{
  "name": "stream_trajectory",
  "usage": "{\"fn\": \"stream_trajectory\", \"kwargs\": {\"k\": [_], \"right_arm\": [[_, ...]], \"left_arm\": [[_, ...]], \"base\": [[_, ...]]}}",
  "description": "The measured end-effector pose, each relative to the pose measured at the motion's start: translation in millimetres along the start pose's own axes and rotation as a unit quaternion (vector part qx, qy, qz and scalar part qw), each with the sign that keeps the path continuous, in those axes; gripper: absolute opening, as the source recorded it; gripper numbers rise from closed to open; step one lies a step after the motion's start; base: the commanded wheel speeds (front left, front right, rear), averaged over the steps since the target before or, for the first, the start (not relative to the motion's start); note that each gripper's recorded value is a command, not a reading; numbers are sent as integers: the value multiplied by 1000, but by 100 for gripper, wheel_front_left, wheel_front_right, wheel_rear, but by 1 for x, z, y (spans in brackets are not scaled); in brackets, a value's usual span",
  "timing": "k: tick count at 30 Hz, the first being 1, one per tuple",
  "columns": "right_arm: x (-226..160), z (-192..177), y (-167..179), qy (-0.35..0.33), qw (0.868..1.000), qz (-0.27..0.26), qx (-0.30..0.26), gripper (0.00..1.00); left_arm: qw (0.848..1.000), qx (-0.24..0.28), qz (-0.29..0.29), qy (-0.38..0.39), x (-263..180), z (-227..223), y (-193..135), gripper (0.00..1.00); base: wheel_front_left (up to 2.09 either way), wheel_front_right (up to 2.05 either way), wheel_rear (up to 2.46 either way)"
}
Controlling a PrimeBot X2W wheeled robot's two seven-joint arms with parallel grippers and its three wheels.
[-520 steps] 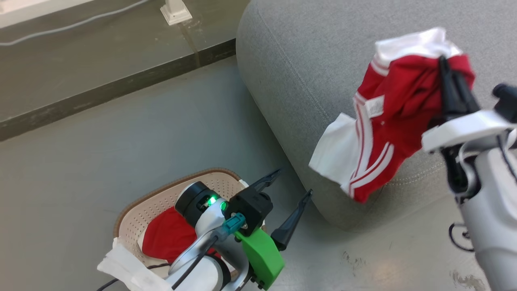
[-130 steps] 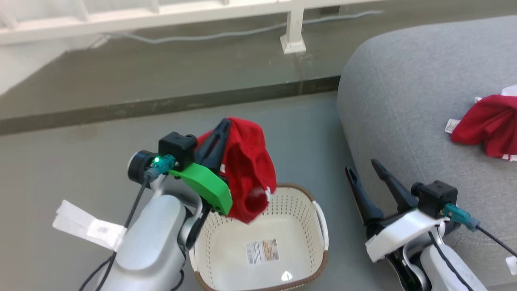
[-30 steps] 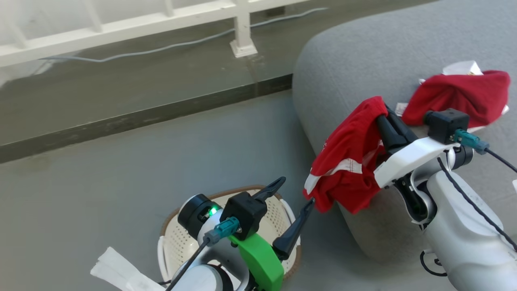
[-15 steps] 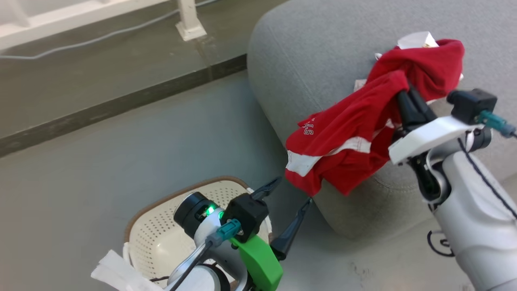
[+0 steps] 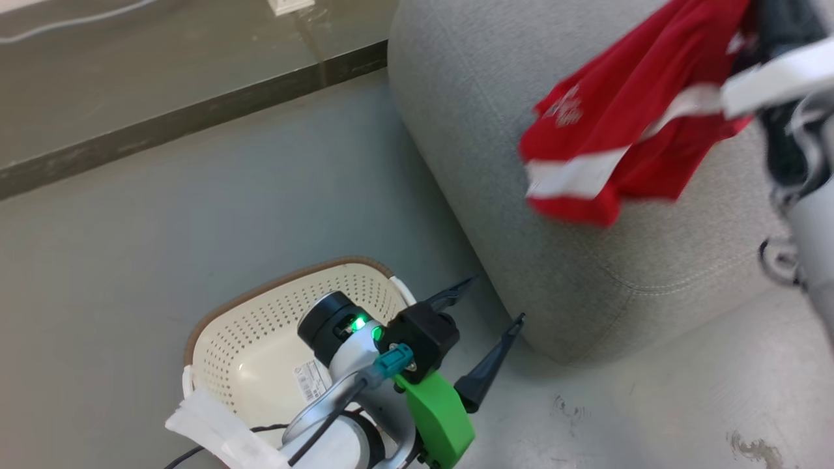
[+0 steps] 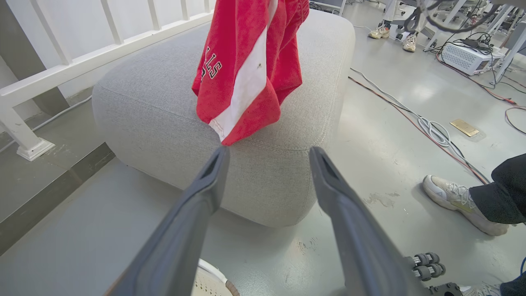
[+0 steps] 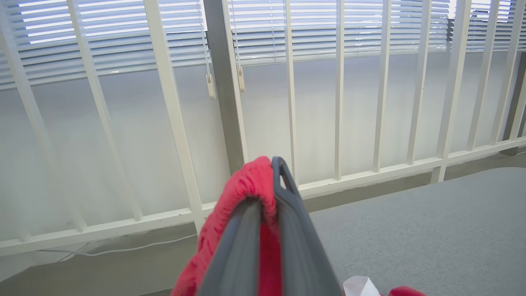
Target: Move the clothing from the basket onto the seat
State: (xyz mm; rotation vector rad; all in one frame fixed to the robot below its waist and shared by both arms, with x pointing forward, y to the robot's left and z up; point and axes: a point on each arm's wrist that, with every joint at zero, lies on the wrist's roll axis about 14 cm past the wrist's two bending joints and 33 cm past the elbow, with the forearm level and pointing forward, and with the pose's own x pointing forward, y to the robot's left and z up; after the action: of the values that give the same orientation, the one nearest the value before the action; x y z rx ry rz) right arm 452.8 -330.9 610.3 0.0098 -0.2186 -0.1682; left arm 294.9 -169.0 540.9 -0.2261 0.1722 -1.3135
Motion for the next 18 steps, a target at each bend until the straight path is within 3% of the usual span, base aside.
{"fn": "stream_trajectory", "kwargs": {"k": [11, 18], "right_arm": [[71, 76, -32, -77, 995, -30, -49, 0], [90, 71, -58, -62, 994, -66, -68, 0]], "left_arm": [[1000, -8, 15, -12, -3, 4, 17, 100], [999, -10, 38, -12, -9, 1, 35, 100]], "base": [[0, 0, 0], [0, 0, 0]]}}
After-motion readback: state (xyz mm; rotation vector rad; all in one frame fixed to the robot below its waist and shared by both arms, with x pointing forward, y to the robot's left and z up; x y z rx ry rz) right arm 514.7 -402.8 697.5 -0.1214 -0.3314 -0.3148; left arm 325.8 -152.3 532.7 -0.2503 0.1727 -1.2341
